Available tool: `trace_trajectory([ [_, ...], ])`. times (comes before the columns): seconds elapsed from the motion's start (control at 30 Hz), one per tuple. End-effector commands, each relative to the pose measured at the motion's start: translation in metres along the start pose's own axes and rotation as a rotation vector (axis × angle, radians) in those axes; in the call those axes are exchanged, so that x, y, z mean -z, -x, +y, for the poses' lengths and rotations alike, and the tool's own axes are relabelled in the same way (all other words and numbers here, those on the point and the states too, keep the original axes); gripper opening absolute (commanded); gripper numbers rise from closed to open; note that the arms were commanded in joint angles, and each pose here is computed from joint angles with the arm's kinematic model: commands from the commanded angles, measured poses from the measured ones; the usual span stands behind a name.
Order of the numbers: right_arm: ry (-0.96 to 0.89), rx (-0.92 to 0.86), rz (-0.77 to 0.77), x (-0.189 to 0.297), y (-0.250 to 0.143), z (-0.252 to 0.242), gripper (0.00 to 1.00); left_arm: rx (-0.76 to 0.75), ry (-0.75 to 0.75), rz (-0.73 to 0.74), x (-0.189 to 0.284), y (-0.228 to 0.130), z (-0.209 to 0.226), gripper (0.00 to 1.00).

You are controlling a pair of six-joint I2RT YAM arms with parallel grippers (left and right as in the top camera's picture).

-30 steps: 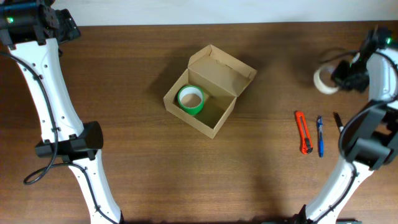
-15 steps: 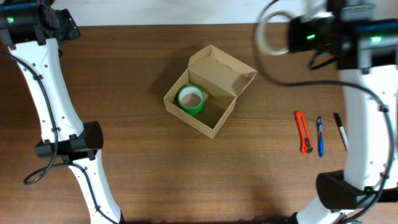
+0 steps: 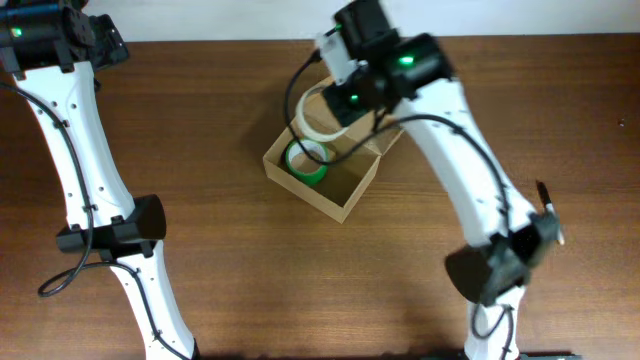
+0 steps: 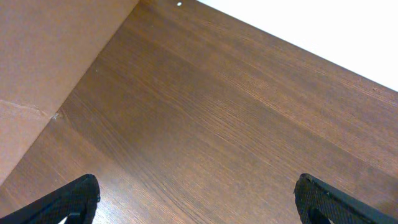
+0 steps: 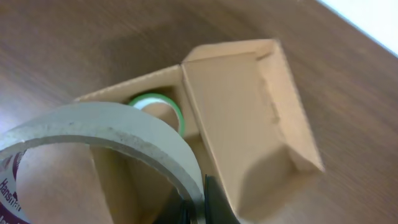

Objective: Pack container
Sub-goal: 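Carry the white tape into the box onto the green tape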

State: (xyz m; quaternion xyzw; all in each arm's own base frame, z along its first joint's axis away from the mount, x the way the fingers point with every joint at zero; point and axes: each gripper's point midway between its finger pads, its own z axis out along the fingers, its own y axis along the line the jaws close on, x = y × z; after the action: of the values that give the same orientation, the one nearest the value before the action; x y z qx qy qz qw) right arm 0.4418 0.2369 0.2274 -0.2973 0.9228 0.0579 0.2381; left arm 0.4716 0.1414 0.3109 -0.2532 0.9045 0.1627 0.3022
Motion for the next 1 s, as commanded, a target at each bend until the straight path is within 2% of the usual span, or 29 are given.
trace_trajectory([
  [0.0,-0.015,-0.031,0.074,-0.039,-0.011,-0.002,0.03,0.004,0.001,-0.033,0.014,0.006,0.007,1.0],
  [0.27,0.018,-0.025,0.203,-0.097,-0.035,0.01,0.04,0.004,0.001,-0.033,0.014,0.006,0.007,1.0],
  [0.97,0.084,-0.058,0.282,-0.145,-0.056,0.023,0.04,0.004,0.001,-0.033,0.014,0.006,0.007,1.0],
])
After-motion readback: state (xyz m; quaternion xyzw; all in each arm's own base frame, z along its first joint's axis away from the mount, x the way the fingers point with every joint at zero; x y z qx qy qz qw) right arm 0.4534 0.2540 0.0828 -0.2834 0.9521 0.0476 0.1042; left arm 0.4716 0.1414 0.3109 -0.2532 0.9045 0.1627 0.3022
